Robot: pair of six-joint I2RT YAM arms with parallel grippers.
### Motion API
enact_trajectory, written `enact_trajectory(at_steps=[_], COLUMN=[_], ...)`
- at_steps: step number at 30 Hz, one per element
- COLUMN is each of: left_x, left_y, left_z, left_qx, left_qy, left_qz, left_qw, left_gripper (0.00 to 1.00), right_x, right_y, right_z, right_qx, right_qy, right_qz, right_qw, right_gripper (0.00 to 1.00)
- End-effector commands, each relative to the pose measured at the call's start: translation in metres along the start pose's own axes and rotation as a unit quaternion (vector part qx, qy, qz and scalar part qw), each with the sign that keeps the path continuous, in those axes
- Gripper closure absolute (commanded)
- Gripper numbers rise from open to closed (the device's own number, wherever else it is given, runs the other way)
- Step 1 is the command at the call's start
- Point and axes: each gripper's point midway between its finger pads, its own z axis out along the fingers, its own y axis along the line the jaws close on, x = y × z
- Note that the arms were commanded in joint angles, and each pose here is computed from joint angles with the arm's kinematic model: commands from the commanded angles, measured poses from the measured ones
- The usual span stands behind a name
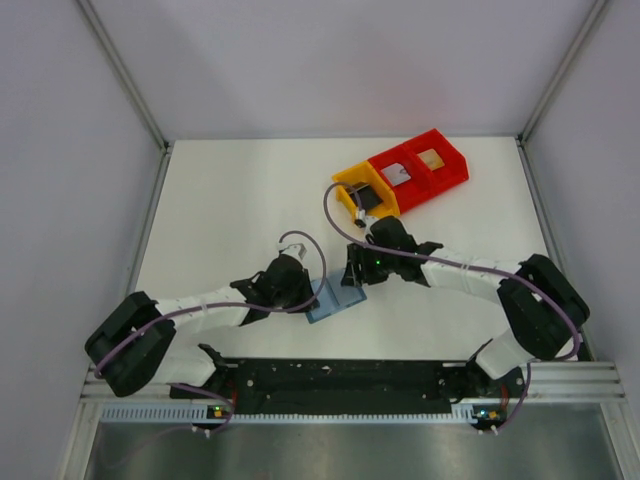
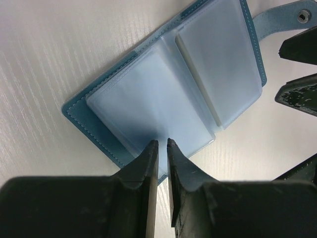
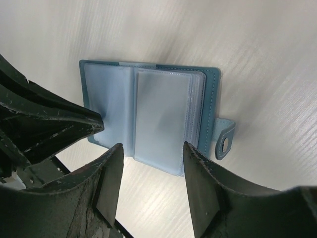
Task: Take the credit cards out of the card holder
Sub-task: Remove the credit card from the card holder.
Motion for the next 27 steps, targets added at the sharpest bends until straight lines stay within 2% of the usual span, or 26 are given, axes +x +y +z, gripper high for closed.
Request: enact_trajectory(at_steps=[1, 11, 27], left_x=[-0.002, -0.001, -0.001], left_y=[-0.003, -0.003, -0.004], left_z=[0.001, 0.002, 0.003], left_qx=[-0.002, 0.0, 0.002], left_qy=[0.003, 0.006, 0.008], left_qz=[0.005, 0.007, 0.008], left_qw=[1.0, 1.0, 1.0], left_gripper=[0.83, 0.83, 0.84], right_x=[-0.014, -0.004, -0.011], right_y=[0.011, 0.011, 0.017], right_z=[0.007, 0.018, 0.011], right_qx=[-0.009, -0.02, -0.015], right_qy=[-0.014, 0.008, -0.001], right_qz=[-0.02, -0.018, -0.029], right_qw=[1.0, 1.0, 0.999], right_gripper=[0.49, 0.5, 0.52])
